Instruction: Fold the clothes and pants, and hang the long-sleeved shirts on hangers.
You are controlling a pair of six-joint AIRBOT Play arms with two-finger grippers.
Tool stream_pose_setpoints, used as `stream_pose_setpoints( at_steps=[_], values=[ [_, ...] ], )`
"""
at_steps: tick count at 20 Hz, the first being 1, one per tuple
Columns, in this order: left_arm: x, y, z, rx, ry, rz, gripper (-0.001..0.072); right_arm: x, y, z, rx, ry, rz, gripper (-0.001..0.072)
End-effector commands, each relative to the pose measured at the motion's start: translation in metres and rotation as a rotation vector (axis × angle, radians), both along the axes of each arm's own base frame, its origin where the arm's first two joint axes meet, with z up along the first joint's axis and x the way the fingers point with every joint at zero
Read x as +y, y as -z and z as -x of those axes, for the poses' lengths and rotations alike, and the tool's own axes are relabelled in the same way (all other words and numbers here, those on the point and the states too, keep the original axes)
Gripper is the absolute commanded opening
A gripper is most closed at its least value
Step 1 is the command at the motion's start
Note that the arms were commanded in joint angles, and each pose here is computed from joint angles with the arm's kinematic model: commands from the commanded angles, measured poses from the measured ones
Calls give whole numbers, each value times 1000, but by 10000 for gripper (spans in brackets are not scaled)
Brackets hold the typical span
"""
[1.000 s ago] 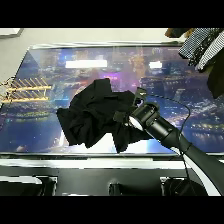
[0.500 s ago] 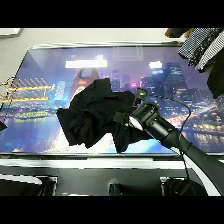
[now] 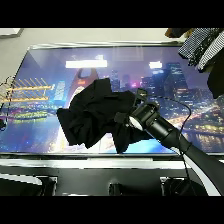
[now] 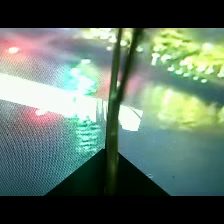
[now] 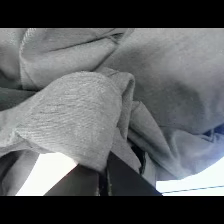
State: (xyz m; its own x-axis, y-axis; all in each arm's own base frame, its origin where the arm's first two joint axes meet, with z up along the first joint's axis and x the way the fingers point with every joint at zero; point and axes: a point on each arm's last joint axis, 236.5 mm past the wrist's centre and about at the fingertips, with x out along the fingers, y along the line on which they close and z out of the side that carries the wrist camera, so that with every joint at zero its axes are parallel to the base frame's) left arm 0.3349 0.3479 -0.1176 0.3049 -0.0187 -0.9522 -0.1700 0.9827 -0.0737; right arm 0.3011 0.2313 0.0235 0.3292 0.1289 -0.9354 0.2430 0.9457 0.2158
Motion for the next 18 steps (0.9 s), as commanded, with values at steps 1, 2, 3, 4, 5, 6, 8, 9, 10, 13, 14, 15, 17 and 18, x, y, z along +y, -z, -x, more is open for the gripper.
stream_pose_setpoints(
  at_steps=[1,2,3,4,5,6,8,9,10,13,14,15,17,18],
  values=[
    [0,-14,-16,-27,20,-22,22,-4,2,5,24,15,14,43],
    [2,-23,-24,-48,24,-37,22,-5,3,6,27,15,18,41],
    [4,-35,-33,-69,18,-57,21,-5,2,5,25,15,17,40],
    [7,-50,-42,-93,9,-77,21,-5,2,5,24,14,18,39],
    [9,-65,-51,-119,-2,-98,21,-6,2,4,20,13,24,39],
    [10,-84,-60,-149,-10,-124,21,-7,2,3,14,10,30,39],
    [18,-128,-79,-237,-73,-182,20,-8,2,2,8,9,35,39],
    [20,-151,-86,-279,-96,-207,20,-9,2,2,8,9,36,38],
    [19,-175,-93,-319,-100,-235,21,-9,2,1,7,9,37,35],
    [8,-249,-112,-467,-92,-326,20,-9,2,1,7,9,37,35],
    [-4,-278,-121,-554,-96,-329,19,-9,2,1,7,10,37,35],
    [-22,-304,-130,-626,-79,-318,19,-10,1,1,5,14,39,35],
    [-65,-336,-140,-673,28,-340,18,-12,1,-1,2,45,37,34],
    [-92,-347,-143,-685,85,-335,18,-11,1,-1,4,59,31,34]
  ],
)
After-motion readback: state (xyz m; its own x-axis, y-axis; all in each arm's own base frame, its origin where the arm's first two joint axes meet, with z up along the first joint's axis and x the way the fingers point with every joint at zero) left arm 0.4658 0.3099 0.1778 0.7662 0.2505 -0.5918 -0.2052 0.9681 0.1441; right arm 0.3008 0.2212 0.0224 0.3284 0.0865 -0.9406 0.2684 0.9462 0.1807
